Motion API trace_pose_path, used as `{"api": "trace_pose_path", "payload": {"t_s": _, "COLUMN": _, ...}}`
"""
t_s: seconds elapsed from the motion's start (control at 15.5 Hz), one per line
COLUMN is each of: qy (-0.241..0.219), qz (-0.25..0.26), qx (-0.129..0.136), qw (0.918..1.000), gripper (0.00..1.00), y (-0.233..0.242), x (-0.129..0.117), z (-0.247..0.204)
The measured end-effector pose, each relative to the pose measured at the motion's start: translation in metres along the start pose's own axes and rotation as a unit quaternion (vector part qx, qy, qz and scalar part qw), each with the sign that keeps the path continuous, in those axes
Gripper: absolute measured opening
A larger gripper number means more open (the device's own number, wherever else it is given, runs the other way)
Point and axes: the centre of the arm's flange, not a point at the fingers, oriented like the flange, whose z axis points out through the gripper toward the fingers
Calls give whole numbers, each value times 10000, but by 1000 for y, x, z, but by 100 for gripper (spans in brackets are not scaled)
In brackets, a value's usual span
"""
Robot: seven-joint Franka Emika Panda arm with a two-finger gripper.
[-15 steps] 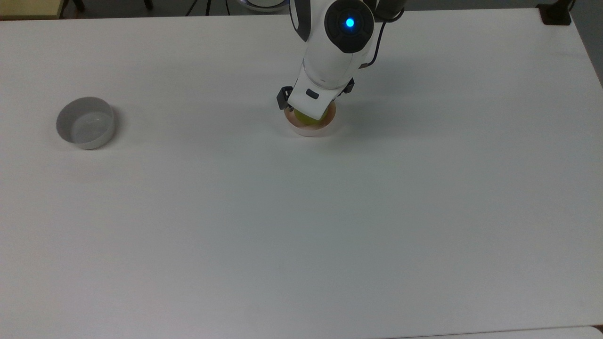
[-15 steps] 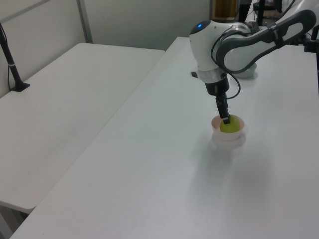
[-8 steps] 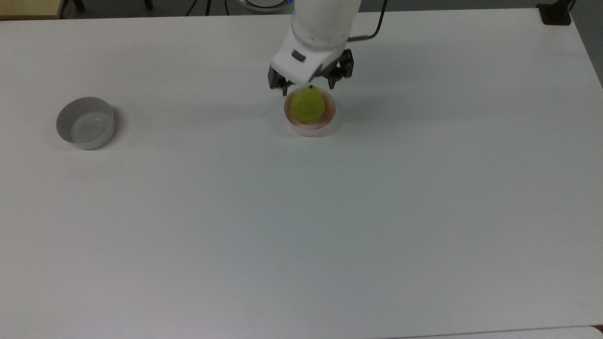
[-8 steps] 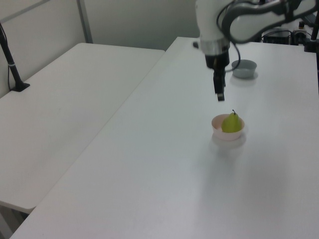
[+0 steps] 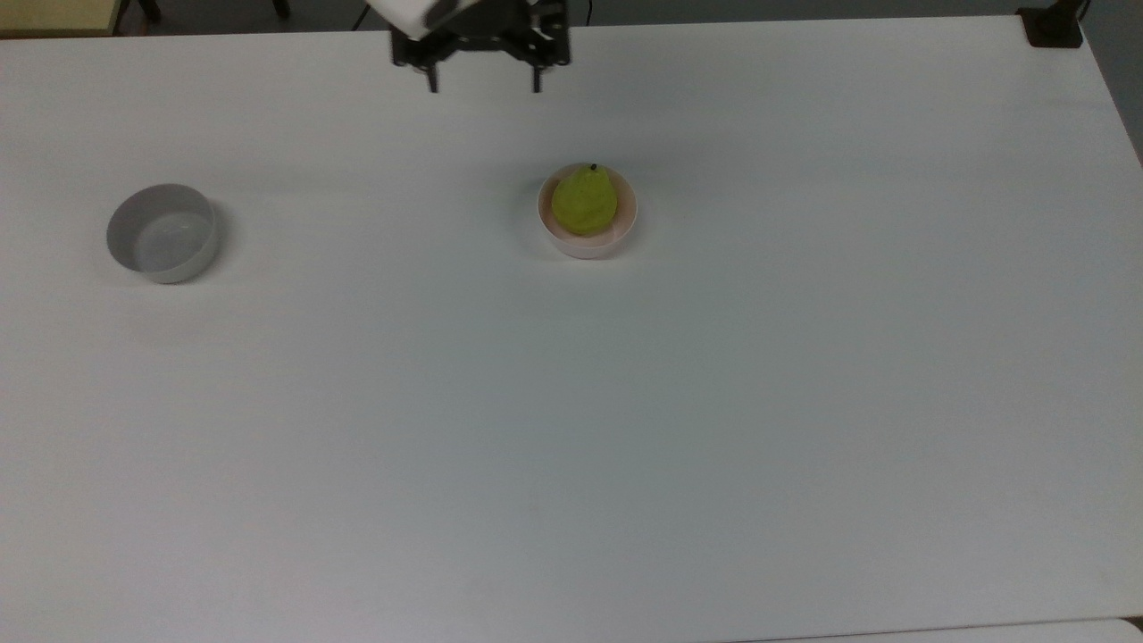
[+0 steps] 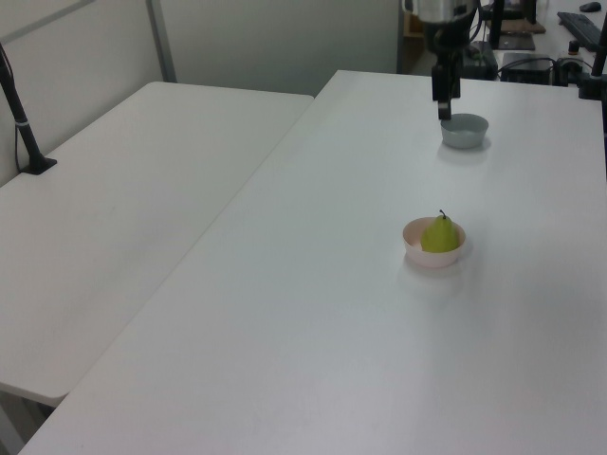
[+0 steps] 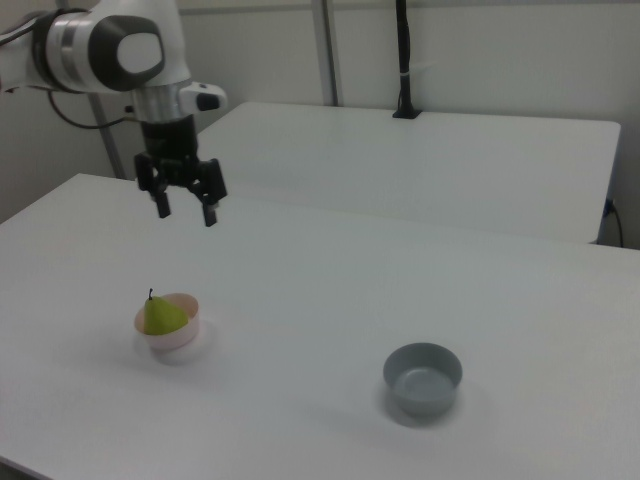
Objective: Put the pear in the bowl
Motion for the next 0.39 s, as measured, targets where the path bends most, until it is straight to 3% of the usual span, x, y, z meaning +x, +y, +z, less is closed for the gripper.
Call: {"api": "trace_pose_path", "payload": {"t_s": 0.39, "qy": 47, "qz": 626, "qx": -28, "qw": 9980, "gripper": 100, "y": 76, "x": -4, "z": -5}}
